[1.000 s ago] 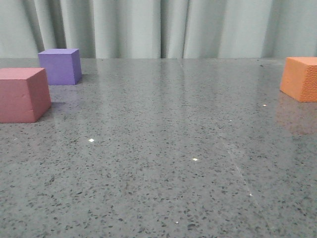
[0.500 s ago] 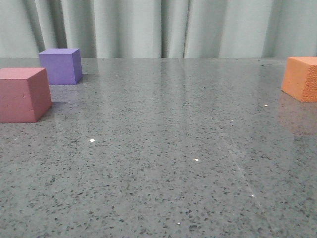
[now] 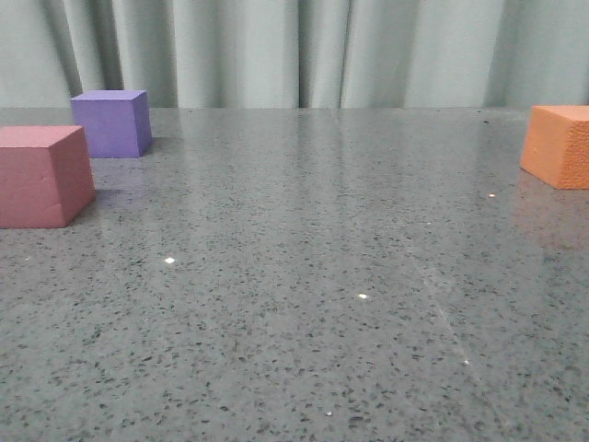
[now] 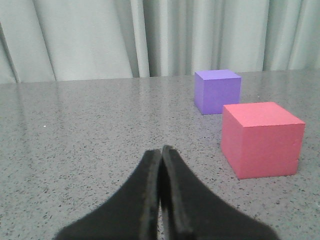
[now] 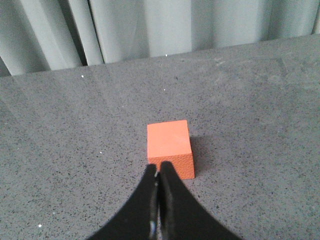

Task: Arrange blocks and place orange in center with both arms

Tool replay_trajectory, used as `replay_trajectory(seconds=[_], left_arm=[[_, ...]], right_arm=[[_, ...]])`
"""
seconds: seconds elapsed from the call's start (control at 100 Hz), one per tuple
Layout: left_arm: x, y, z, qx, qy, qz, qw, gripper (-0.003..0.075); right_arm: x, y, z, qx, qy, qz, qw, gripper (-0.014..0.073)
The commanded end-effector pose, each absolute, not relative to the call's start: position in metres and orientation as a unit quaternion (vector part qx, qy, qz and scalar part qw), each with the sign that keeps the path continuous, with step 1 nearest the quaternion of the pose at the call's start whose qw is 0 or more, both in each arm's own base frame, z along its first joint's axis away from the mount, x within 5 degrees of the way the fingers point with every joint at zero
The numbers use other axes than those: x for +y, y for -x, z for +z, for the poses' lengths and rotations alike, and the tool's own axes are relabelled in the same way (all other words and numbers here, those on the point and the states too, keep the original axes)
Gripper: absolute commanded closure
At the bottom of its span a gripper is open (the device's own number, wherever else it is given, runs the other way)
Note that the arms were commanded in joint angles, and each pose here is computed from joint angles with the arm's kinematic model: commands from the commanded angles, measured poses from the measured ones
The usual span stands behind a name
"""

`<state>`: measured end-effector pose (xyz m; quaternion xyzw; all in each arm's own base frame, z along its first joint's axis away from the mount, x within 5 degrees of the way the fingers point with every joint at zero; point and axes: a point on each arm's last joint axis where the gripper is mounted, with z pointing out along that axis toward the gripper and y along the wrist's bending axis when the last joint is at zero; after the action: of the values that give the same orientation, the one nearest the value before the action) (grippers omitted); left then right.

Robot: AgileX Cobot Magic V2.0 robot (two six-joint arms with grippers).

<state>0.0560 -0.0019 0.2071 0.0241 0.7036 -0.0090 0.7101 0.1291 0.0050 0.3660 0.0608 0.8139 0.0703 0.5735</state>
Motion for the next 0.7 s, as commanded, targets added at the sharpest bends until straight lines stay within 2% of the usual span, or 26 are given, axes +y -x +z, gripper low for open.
replay_trajectory(seconds=[0.0,0.22,0.48,0.59,0.69], left_arm=[[-0.003,-0.055,0.197,0.687,-0.026,-0.017,0.726,0.0739],[-0.003,-0.055,0.197,0.687,-0.026,-0.017,0.726,0.0739],[-0.003,-0.055,0.197,0.687,-0.026,-0.017,0.726,0.0739],[-0.003,-0.055,0.197,0.687,-0.026,-0.017,0.726,0.0739],[-0.003,-0.055,0.197,0.687,-0.026,-0.017,0.726,0.0739]], right_arm=[[0.005,-0.157,0.385,0.809,-0.058,0.065,0.582,0.0662],[0.005,-0.212,0.361,0.847,-0.062,0.060,0.524,0.0662],[0.006,-0.237,0.334,0.880,-0.065,0.054,0.468,0.0655],[0.006,-0.238,0.335,0.875,-0.062,0.054,0.476,0.0564],[0.006,-0.240,0.338,0.869,-0.062,0.054,0.487,0.0375]])
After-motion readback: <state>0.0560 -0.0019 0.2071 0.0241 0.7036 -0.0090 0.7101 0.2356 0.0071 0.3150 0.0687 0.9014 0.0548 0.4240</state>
